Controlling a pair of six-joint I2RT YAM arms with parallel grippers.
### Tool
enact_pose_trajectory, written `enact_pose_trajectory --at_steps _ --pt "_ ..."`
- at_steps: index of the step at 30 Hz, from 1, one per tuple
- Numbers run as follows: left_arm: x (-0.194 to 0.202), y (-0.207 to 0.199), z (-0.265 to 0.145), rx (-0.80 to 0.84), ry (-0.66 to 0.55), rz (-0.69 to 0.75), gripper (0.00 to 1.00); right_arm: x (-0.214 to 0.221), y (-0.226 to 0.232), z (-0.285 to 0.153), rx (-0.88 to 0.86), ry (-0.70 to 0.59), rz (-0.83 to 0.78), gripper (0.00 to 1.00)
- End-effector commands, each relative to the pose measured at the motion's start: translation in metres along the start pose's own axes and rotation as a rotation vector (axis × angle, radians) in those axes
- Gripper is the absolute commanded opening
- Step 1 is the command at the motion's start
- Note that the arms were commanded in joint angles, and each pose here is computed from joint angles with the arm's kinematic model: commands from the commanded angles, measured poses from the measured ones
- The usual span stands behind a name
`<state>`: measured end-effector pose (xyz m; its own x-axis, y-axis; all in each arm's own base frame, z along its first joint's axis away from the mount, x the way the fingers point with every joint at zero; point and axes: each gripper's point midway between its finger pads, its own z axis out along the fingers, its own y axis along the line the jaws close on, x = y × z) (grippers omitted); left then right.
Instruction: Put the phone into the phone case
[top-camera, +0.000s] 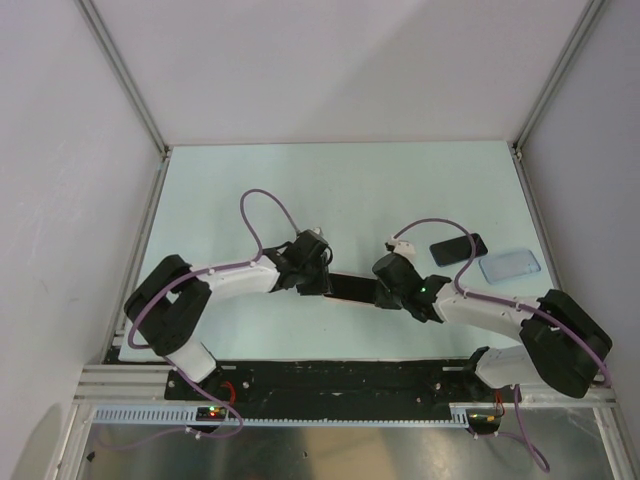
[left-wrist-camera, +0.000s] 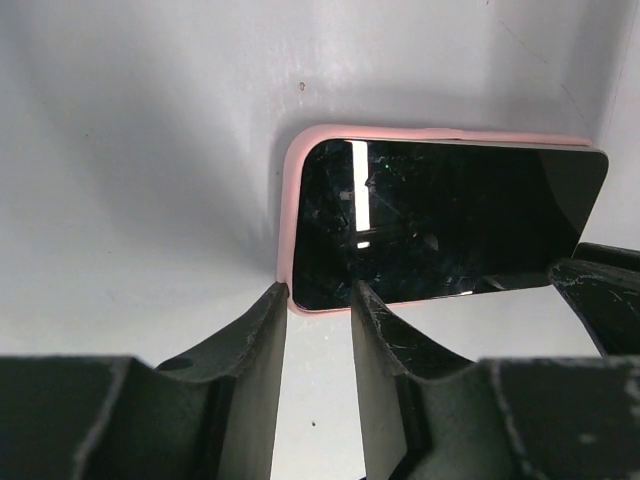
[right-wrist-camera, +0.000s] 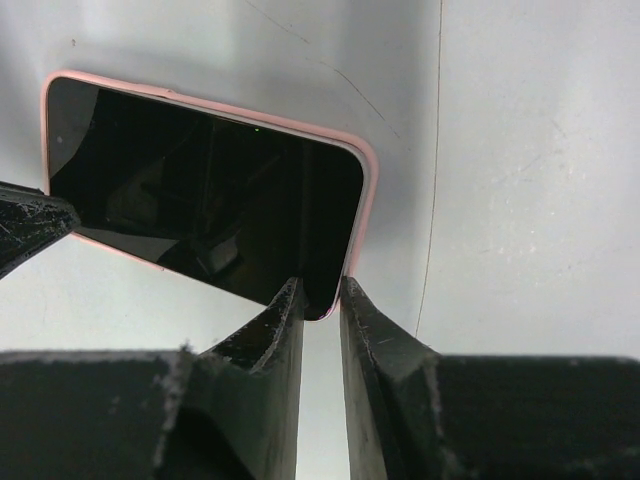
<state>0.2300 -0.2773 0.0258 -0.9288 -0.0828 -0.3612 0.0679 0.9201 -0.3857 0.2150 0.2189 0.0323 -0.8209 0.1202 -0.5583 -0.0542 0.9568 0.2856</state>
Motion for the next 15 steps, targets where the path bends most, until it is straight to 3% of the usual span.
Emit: enact_pose_trajectory --at_steps 1,15 --pt "0.008 -0.007 0.012 0.009 0.024 0.016 0.36 0.016 0.012 0.012 -0.034 0.043 -0.023 0.22" --pt "0.007 -0.010 0.013 0.013 0.025 0.009 0.35 0.037 0.023 0.028 -0.027 0.109 -0.080 0.14"
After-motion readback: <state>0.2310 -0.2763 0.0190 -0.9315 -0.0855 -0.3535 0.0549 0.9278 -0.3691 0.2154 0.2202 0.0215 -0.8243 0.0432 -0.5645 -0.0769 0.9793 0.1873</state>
